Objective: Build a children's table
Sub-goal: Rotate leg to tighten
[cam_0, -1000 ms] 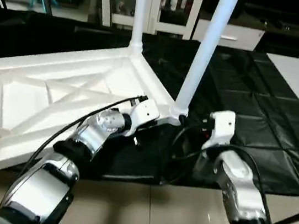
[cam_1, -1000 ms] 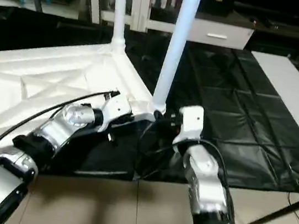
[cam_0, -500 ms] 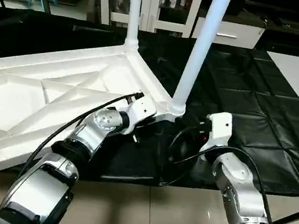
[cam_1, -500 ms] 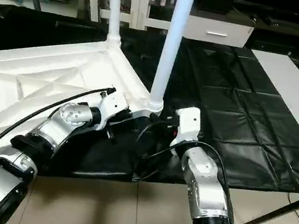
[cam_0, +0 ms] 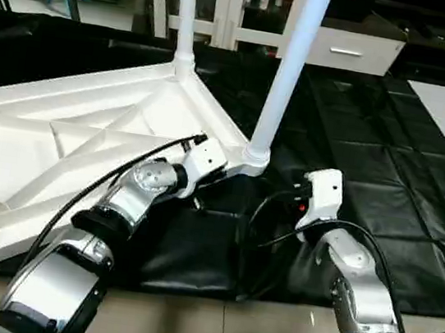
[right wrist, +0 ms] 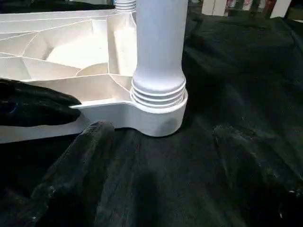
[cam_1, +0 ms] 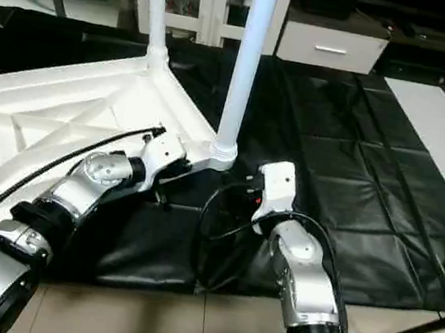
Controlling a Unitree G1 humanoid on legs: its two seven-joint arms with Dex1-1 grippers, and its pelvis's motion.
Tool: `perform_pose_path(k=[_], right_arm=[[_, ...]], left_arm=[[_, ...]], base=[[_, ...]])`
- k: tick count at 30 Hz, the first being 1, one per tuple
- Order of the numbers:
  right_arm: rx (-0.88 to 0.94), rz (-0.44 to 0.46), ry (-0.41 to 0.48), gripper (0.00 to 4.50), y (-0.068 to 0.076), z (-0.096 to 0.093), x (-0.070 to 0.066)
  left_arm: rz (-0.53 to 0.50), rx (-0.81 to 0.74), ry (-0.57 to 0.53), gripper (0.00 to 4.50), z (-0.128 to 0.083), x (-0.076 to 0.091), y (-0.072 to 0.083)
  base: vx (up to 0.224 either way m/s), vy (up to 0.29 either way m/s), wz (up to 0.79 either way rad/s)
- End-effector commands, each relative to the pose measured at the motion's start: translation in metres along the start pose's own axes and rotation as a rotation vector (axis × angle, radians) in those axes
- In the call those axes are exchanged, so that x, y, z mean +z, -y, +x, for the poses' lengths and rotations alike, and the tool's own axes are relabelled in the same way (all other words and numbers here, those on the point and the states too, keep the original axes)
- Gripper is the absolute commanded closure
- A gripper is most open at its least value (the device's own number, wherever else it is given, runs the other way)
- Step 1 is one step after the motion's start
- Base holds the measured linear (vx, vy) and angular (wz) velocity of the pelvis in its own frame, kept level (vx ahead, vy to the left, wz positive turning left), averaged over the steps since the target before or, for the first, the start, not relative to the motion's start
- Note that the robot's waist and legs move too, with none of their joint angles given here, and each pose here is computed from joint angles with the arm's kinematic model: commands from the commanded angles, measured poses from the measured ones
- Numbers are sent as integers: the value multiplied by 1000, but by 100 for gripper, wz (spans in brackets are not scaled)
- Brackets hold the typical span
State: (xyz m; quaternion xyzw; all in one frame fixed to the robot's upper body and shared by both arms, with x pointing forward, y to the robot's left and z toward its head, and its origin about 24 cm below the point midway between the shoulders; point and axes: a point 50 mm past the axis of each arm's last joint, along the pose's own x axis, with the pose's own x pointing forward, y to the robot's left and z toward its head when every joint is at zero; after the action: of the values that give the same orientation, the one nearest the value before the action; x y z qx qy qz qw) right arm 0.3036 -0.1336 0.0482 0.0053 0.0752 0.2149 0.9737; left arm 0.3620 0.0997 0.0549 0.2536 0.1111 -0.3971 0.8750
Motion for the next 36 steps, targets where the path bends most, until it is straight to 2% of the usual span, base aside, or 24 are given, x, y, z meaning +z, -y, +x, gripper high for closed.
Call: perform_pose_path(k=[1, 21, 36], right_arm=[[8, -26, 5, 92, 0, -2, 5], [16, -37, 0, 92, -1, 0, 3], [28, -47, -9, 92, -2, 0, 2]], left_arm=[[-26, 38, 92, 450, 0, 13, -4], [-30, 9, 94, 450, 0, 13, -1], [-30, 0, 88, 450, 0, 12, 0]], base=[[0, 0, 0], [0, 0, 0], [79, -18, 6]])
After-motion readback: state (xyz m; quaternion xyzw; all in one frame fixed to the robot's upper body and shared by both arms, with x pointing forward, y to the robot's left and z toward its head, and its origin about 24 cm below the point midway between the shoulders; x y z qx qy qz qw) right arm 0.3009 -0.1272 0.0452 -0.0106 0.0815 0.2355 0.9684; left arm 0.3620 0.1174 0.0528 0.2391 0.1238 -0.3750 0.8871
